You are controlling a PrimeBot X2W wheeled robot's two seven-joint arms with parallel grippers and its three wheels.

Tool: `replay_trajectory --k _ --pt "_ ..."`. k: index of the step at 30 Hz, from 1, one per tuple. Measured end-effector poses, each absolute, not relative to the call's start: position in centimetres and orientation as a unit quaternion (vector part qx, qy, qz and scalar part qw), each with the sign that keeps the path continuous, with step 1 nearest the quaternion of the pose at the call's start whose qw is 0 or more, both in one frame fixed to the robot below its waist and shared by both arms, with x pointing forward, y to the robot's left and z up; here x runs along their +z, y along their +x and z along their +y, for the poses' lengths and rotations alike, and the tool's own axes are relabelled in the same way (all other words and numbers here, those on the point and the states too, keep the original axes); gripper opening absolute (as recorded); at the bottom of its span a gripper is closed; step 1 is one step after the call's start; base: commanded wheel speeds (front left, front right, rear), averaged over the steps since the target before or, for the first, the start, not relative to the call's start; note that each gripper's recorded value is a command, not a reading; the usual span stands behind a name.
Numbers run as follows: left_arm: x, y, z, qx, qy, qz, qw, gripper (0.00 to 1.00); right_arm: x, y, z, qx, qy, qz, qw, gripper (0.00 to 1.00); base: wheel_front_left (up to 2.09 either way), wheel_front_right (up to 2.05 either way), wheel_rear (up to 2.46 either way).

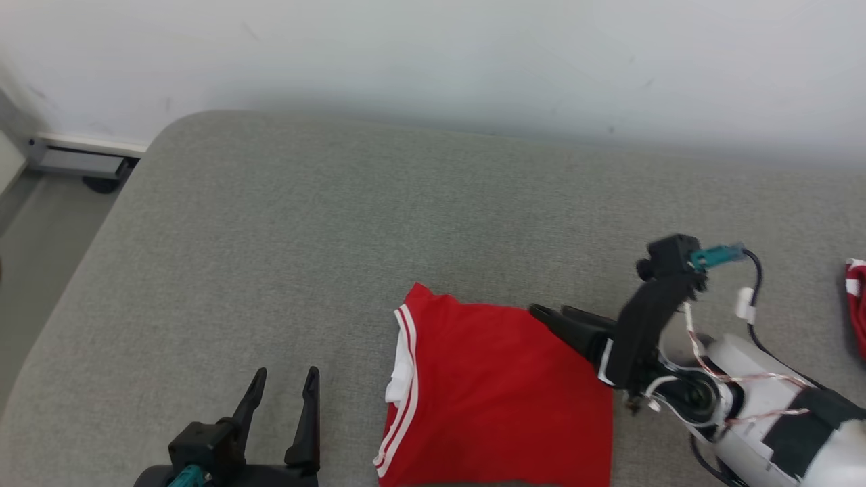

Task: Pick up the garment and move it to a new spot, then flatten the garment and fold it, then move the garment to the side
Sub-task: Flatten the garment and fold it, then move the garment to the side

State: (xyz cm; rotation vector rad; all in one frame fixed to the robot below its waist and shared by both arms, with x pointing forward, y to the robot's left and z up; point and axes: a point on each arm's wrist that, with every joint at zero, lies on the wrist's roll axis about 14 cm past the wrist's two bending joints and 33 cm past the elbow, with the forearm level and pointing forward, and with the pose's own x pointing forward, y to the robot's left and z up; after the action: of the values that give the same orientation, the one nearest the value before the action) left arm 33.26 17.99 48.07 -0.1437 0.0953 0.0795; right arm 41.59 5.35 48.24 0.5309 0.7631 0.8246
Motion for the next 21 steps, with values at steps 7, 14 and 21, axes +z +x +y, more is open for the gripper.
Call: replay_trajectory --k 7,14,21 --pt "48.1 33.6 16.9 0.021 -0.073 0.046 0.996 1.00 45.8 40.8 0.6 0.346 0.202 0.364 0.841 1.00 0.00 0.00 0.00" --pt "48.3 34.2 15.2 -0.007 -0.070 0.043 0.997 1.00 44.1 39.4 -2.3 0.315 0.173 0.387 0.849 1.00 0.00 0.00 0.00" --pt "48.3 34.1 14.8 -0.012 -0.067 0.044 0.997 1.00 42.9 38.7 -2.8 0.299 0.179 0.410 0.843 1.00 0.00 0.00 0.00"
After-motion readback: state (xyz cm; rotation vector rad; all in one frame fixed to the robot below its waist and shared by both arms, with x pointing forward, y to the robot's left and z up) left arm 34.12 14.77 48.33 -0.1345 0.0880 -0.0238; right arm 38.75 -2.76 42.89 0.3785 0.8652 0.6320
